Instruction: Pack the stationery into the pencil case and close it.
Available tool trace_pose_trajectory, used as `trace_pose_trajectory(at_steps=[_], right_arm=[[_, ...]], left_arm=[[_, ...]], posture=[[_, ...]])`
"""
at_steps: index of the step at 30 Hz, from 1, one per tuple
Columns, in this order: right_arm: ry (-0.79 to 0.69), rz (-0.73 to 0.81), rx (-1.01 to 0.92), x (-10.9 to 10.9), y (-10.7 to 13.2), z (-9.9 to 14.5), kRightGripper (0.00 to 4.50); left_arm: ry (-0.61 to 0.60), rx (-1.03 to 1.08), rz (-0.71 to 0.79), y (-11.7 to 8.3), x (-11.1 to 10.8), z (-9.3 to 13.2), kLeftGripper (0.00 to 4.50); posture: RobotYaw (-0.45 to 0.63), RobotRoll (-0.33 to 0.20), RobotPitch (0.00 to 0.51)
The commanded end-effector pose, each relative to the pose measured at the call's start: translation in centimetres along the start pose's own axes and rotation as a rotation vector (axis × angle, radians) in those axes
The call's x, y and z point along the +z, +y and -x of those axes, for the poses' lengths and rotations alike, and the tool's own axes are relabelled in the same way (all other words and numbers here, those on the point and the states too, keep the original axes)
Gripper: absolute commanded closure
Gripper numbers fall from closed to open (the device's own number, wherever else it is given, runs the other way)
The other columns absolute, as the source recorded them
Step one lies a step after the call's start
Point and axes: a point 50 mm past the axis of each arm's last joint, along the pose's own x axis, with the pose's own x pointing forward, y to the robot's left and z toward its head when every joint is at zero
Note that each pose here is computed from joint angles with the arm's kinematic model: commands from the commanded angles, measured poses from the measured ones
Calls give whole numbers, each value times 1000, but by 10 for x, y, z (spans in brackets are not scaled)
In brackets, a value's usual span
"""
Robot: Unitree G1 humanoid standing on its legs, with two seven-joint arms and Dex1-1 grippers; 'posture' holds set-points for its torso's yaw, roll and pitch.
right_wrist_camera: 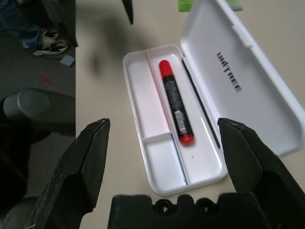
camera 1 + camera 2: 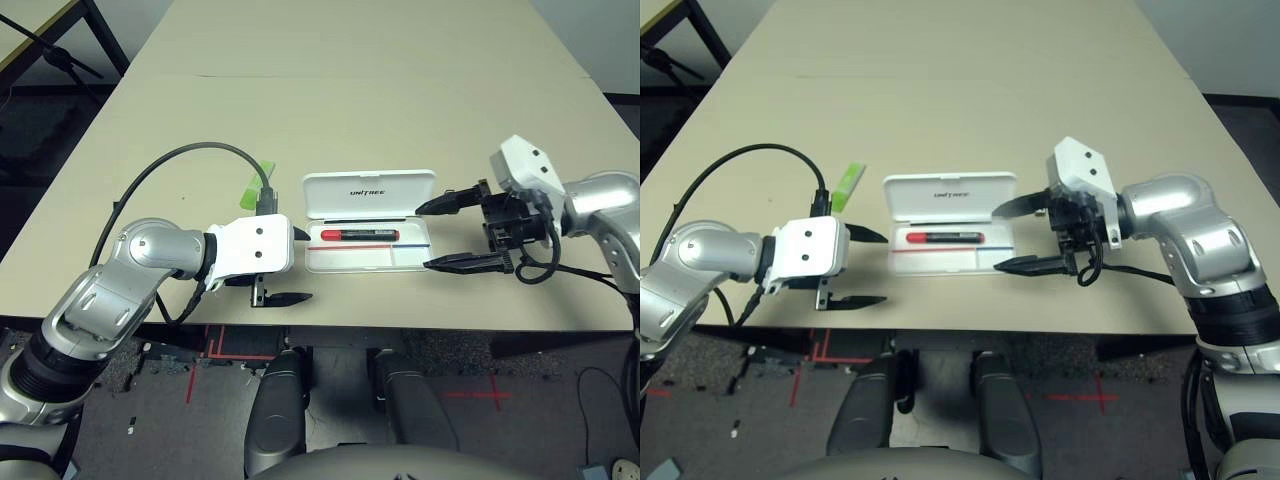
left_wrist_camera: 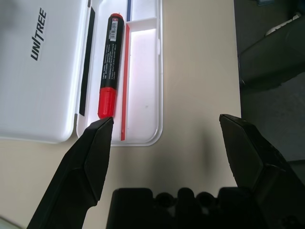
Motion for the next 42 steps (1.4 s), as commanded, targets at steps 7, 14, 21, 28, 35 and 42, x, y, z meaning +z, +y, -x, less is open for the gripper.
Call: trace_pose_trajectory(at_steps=[7,14,21,28,35,42], right_arm=[[43,-27,-107,4,23,8,34],[34,-41,-124,4,32,5,34],[19,-50,-101,4,36,-1,34],[19,-40,-82,3,36,-8,34],[10,-31,-62,2,35,-14,34],[9,-26,-49,0,37,-20,34]], left_arm=[[-36,3,37,-2,3,-3,0],[10,104,79,10,-1,1,0],[132,344,225,31,-15,14,0],[216,552,419,47,-27,23,0],[288,736,557,73,-42,27,0],[278,798,665,104,-48,19,0]], posture=[[33,0,186],[21,0,190],[25,0,189],[32,0,185],[40,0,183],[34,0,181]])
